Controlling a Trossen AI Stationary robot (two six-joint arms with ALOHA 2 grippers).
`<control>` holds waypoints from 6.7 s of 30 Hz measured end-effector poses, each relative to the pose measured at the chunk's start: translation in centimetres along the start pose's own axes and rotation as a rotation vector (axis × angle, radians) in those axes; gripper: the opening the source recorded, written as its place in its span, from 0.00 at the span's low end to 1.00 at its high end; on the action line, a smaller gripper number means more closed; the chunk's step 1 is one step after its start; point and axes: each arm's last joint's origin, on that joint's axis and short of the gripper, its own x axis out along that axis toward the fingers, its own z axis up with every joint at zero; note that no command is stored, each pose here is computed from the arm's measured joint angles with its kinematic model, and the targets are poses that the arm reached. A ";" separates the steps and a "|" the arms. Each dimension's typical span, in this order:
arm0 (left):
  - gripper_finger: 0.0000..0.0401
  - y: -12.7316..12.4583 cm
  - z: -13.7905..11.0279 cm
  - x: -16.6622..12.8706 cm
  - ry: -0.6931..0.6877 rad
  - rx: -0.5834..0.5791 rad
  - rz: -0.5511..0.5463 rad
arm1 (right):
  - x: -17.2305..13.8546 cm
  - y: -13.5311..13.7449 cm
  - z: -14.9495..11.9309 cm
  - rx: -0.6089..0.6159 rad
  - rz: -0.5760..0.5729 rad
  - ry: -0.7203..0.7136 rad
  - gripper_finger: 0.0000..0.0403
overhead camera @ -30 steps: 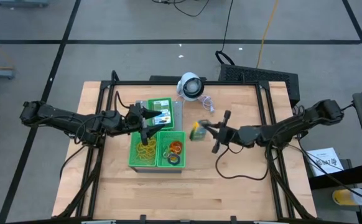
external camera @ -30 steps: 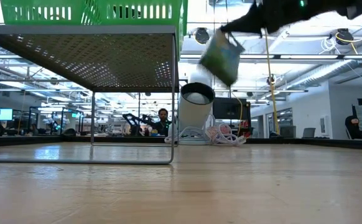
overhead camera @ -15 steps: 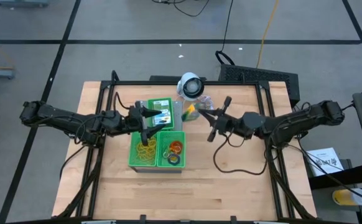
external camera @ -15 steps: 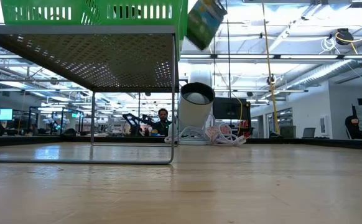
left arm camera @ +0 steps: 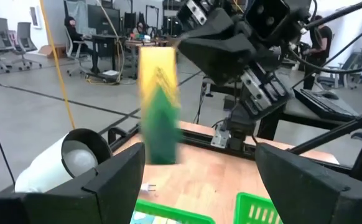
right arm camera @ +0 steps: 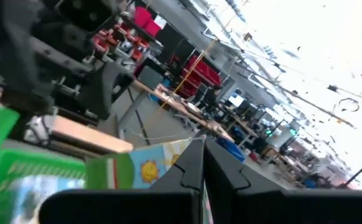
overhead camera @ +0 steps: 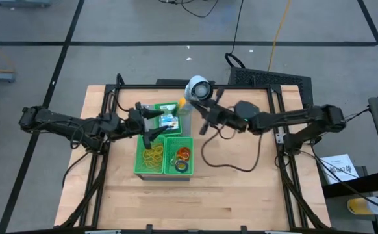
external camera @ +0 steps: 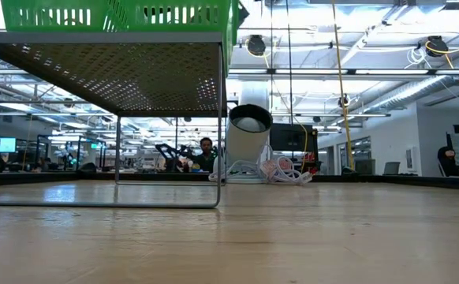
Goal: Pick & Place Office Desk Supplies
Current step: Put the crayon box into the top green basket on the shelf, then return to Home Position
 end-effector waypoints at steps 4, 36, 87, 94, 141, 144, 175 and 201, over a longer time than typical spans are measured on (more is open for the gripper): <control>0.77 0.0 -0.1 0.0 0.006 0.003 0.001 | 2.3 -0.2 0.2 -0.016 0.003 -0.034 0.00; 0.77 0.1 -0.2 0.0 0.013 0.004 0.037 | 8.2 2.9 -4.1 -0.003 0.126 0.057 0.00; 0.77 0.1 -0.2 0.0 0.012 -0.002 0.039 | 6.2 7.7 -2.7 0.246 0.430 0.118 0.00; 0.77 0.1 -0.2 0.0 0.012 -0.004 0.038 | 6.6 6.9 -3.6 0.289 0.422 0.154 0.00; 0.77 3.6 0.2 -9.6 0.172 0.083 0.053 | -14.7 -4.0 -2.7 0.477 0.438 0.367 0.41; 0.77 3.7 -0.5 -9.4 0.184 0.076 0.093 | -16.7 -3.0 -5.3 0.575 0.398 0.316 0.41; 0.77 6.2 -8.2 -12.6 -0.025 -0.026 0.083 | -22.8 1.2 -14.7 0.717 0.292 0.034 0.41; 0.77 4.8 -10.7 -12.2 0.034 0.026 -0.116 | -23.3 1.8 -15.9 0.701 0.238 0.013 0.41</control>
